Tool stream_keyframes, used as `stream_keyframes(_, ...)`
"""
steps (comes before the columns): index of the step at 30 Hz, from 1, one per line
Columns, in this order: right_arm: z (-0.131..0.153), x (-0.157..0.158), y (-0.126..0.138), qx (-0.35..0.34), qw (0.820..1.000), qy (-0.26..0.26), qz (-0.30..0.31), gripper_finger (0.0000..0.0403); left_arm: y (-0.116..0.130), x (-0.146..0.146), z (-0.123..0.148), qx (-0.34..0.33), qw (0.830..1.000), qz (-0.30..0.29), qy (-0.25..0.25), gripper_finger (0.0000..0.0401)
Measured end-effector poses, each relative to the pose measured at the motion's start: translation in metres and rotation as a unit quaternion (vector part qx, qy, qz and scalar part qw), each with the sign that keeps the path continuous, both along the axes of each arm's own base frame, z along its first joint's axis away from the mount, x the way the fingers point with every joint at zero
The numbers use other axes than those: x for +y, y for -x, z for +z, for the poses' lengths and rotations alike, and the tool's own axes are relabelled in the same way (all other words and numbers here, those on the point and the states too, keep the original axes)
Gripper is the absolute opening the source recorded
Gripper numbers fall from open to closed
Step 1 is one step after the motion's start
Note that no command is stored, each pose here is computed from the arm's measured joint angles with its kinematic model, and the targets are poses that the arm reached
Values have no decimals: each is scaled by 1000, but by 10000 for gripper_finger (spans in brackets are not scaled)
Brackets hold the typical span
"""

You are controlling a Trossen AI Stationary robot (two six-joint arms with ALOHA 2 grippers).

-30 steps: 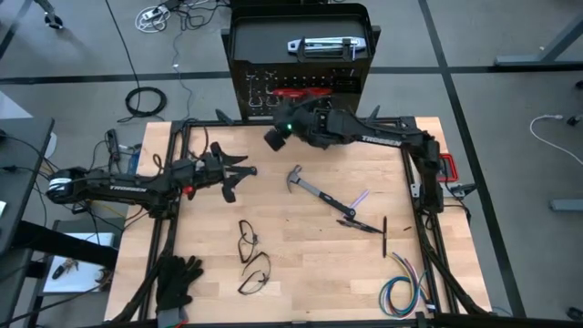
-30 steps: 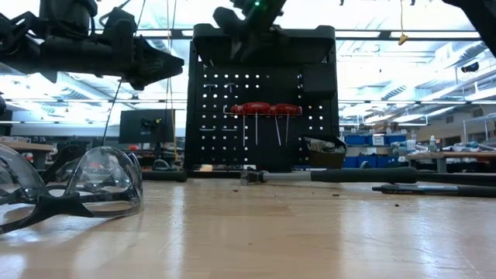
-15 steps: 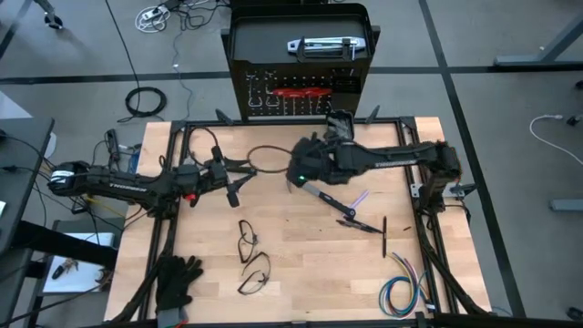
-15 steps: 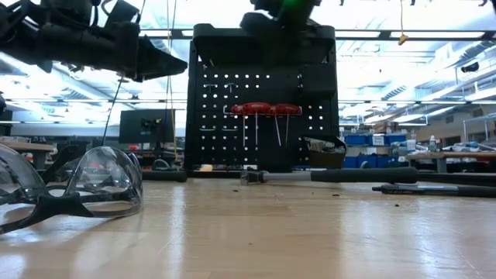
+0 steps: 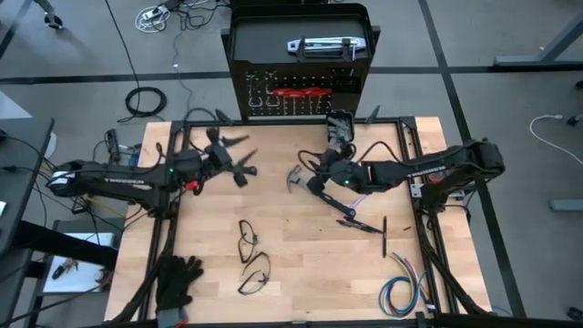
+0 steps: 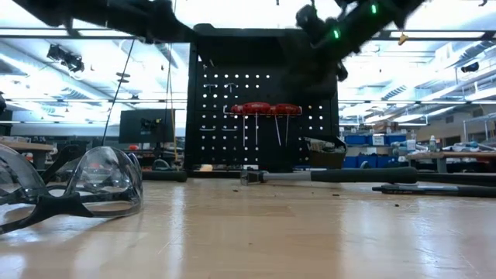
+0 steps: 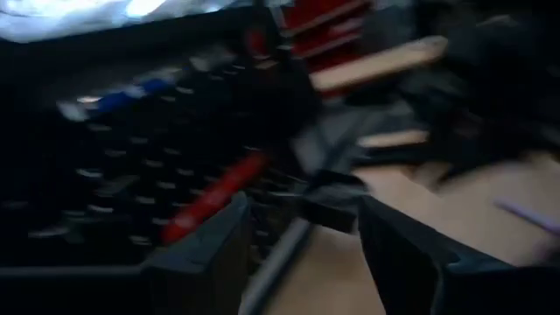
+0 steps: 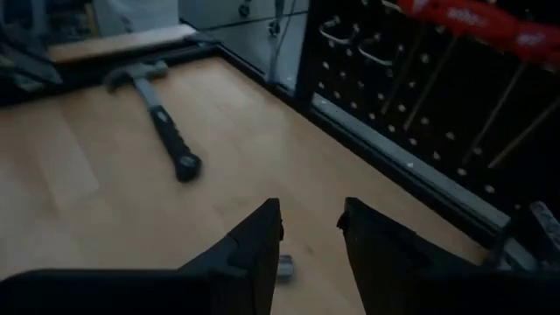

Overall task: Hang tools onto peg board
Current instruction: Adjust the top left hook

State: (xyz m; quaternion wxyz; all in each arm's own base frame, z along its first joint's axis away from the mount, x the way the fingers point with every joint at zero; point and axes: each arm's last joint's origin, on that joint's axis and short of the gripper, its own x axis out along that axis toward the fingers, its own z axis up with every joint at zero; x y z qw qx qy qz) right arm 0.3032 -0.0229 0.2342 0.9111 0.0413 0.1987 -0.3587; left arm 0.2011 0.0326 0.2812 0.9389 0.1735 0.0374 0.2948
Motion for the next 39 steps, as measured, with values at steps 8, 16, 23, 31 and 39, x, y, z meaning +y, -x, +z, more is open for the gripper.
stream_keyframes(8,-15,-32,7,-36,997,42,53,133,-12,33,26,11,994,104,-37,206)
stream_keyframes(16,-16,-44,8,-47,993,19,106,131,-38,75,30,0,986,168,-26,206)
stream_keyframes(23,-16,-47,9,-35,993,29,106,130,-55,101,20,-30,980,197,-7,206)
stream_keyframes(31,-20,-58,12,-20,992,15,124,126,-60,109,18,-79,972,221,-9,206)
stream_keyframes(39,-20,-71,16,-20,989,7,146,123,-60,120,11,-92,966,243,14,206)
